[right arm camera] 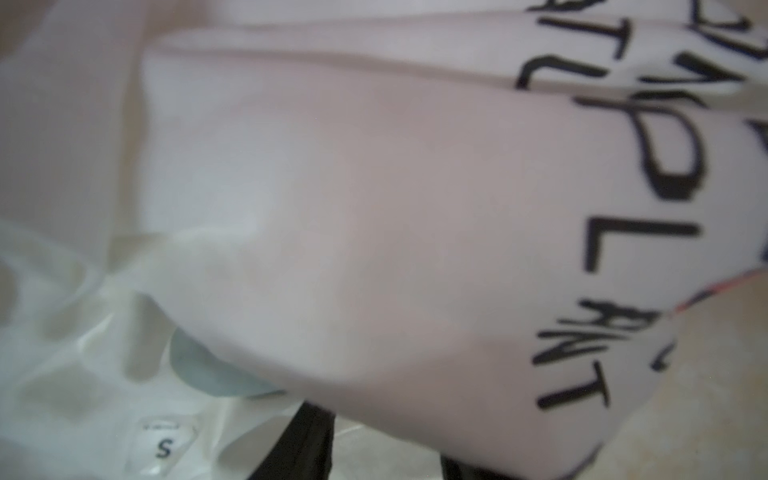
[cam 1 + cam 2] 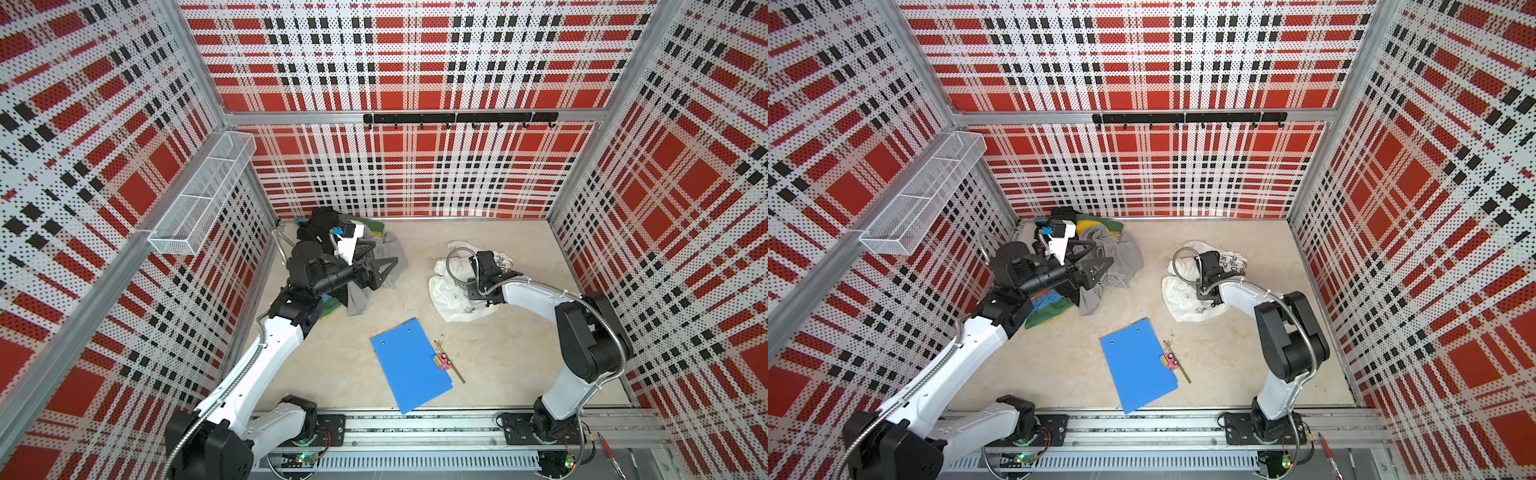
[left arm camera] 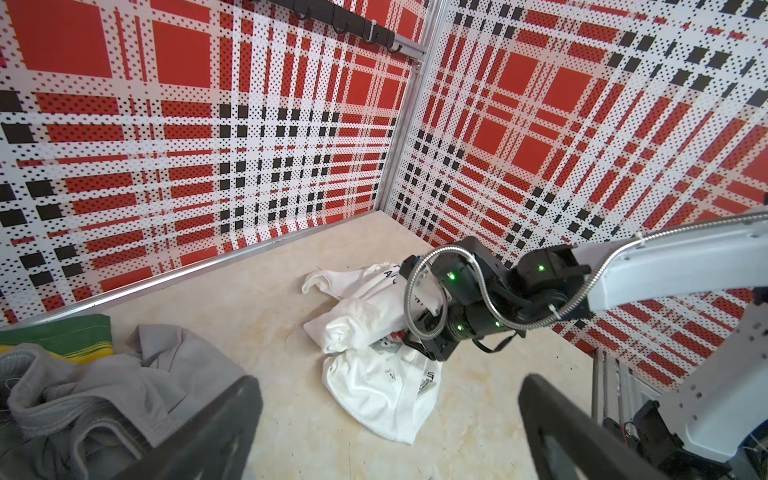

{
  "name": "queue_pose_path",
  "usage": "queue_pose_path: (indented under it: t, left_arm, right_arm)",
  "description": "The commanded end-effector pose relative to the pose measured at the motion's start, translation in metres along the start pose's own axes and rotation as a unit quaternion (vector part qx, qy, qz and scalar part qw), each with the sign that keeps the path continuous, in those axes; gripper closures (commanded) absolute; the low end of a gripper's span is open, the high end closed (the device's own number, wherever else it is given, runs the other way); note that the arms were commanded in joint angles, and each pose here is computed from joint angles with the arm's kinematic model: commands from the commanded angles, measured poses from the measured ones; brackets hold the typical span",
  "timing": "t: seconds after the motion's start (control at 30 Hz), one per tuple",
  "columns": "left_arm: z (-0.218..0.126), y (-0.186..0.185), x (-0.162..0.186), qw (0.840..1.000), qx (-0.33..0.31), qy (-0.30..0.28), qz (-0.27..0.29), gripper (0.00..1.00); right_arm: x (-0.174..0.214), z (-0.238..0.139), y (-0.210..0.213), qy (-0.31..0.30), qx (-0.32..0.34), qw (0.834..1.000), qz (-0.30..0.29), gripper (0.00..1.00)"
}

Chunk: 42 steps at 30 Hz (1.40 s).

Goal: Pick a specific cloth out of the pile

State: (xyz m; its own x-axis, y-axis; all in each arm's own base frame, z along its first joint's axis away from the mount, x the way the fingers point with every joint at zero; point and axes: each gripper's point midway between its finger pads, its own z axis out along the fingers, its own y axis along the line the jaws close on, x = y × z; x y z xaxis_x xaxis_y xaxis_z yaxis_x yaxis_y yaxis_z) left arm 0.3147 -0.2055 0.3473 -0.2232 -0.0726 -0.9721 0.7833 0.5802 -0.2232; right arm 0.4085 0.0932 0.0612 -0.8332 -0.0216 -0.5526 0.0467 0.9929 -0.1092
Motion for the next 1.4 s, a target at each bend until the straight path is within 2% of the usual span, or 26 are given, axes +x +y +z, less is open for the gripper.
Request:
queue_pose_path:
  t: [0.0,0.07,0.23,0.37,0.43,0.47,0.7,0.93,1.13,1.3,1.37]
  left_arm:
    - [-0.005,-0.004,-0.004,1.000,-0.004,-0.006,0.023,0.01]
    - [-0.007,-0.002,-0.004,1.000,-0.011,-0.006,0.025,0.01]
    - [-0.009,-0.002,-0.005,0.999,-0.015,-0.009,0.027,0.01]
    - [-0.008,-0.001,-0.004,1.000,-0.010,-0.009,0.021,0.01]
    - [-0.007,-0.002,-0.004,1.000,-0.005,-0.008,0.018,0.01]
    - [-0.007,-0.002,-0.003,1.000,-0.003,-0.007,0.017,0.01]
    - [-0.008,-0.005,-0.003,1.000,-0.001,-0.008,0.016,0.01]
    - [-0.007,-0.007,-0.003,1.000,0.007,-0.007,0.013,0.01]
    - [-0.008,-0.006,-0.004,1.000,0.005,-0.008,0.013,0.01]
    - [-0.006,-0.005,-0.002,1.000,0.006,-0.006,0.011,0.01]
    - [-0.007,-0.005,-0.002,1.000,0.005,-0.006,0.011,0.01]
  right_arm:
    - [-0.029,-0.002,-0.007,-0.023,0.009,1.000,0.001,0.61]
    - [-0.039,-0.016,0.004,-0.038,-0.022,0.999,-0.004,0.60]
    - [-0.055,-0.058,0.016,-0.082,-0.071,0.994,0.008,0.48]
    - [-0.066,-0.062,0.015,-0.079,-0.098,0.992,0.028,0.13]
    - [-0.072,-0.058,0.018,-0.072,-0.098,0.992,0.032,0.02]
    - [-0.074,-0.055,0.021,-0.069,-0.100,0.992,0.038,0.00]
    - [-0.066,-0.014,0.028,-0.021,-0.080,0.994,0.068,0.00]
    - [-0.032,0.025,0.051,0.063,-0.103,0.993,0.016,0.00]
    - [-0.002,0.014,0.069,0.079,-0.136,0.987,-0.015,0.00]
    - [-0.020,-0.010,0.065,0.055,-0.142,0.988,0.005,0.00]
    - [-0.030,-0.025,0.074,0.045,-0.171,0.984,0.008,0.00]
